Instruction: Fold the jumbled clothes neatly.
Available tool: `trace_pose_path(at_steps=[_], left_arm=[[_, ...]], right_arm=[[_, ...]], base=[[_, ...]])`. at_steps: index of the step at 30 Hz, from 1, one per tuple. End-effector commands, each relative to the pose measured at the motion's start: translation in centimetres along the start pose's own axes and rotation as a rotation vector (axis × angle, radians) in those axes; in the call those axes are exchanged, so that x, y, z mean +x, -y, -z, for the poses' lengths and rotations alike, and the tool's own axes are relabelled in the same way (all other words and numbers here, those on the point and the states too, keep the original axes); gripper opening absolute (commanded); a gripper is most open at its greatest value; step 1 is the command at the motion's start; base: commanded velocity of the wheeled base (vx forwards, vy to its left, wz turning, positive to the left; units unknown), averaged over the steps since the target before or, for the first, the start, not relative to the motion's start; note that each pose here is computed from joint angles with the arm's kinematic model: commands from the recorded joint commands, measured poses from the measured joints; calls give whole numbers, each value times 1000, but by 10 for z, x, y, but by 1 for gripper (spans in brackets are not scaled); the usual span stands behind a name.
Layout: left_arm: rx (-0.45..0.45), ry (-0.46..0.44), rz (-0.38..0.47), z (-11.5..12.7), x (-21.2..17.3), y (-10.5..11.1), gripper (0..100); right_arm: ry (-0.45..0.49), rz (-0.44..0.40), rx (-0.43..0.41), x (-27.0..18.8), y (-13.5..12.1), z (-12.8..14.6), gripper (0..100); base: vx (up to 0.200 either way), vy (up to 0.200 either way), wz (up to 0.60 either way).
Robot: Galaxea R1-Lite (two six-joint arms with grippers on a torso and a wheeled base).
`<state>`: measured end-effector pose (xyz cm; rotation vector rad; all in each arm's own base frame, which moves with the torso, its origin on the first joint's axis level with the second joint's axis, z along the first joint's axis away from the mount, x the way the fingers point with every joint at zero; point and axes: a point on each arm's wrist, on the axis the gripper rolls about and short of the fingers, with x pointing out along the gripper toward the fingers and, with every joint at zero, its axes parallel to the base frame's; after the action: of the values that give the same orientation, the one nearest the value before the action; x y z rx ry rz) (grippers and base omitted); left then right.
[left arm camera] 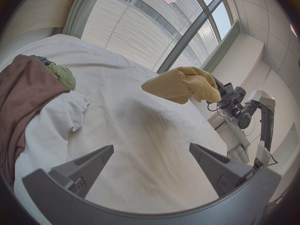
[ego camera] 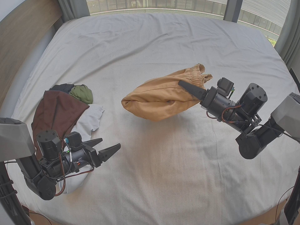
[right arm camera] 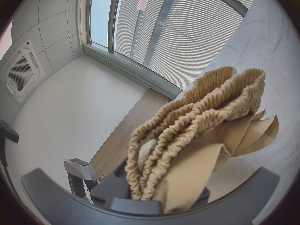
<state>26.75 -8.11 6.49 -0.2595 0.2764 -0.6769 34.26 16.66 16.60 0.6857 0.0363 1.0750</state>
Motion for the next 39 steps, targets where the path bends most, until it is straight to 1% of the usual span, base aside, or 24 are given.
trace_pose_path(at_steps=[1, 10, 12, 18, 21, 24, 27, 28, 29, 33, 35, 36, 37, 39], left_arm=[[-5, -9, 0, 2, 1, 0, 100], [-6, -11, 0, 3, 0, 0, 100], [-8, -15, 0, 4, 0, 0, 100], [-12, -20, -1, 5, -1, 0, 100], [-11, -19, -1, 5, -1, 0, 100], [-10, -18, -1, 4, -1, 1, 100], [-9, -15, -1, 3, -1, 1, 100], [-9, -15, -1, 3, -1, 1, 100], [-9, -15, -1, 3, -1, 1, 100], [-10, -16, -2, 4, -1, 0, 100], [-10, -15, -3, 4, -2, 0, 100], [-14, -17, -4, 4, -2, 0, 100], [-14, -17, -4, 4, -2, 0, 100], [-13, -15, -3, 4, -2, 0, 100]], right_arm=[[5, 13, 4, 10, 20, 2, 0], [29, 30, -10, 22, 40, -11, 0], [46, 30, -24, 25, 46, -19, 0], [82, 40, -49, 30, 52, -42, 0], [98, 42, -63, 32, 57, -51, 0], [106, 43, -69, 36, 63, -54, 0], [95, 60, -56, 40, 78, -43, 0], [95, 60, -56, 40, 78, -43, 0], [76, 76, -40, 40, 93, -28, 0], [31, 106, -18, 39, 119, 6, 0], [26, 111, -18, 38, 121, 9, 0], [2, 140, -19, 32, 131, 20, 0], [-2, 146, -20, 30, 132, 21, 0], [-34, 183, -15, 18, 135, 30, 0]], base=[[0, 0, 0], [0, 0, 0], [0, 0, 0], [0, 0, 0], [0, 0, 0], [0, 0, 0], [0, 0, 0], [0, 0, 0], [0, 0, 0], [0, 0, 0], [0, 0, 0], [0, 0, 0], [0, 0, 0], [0, 0, 0]])
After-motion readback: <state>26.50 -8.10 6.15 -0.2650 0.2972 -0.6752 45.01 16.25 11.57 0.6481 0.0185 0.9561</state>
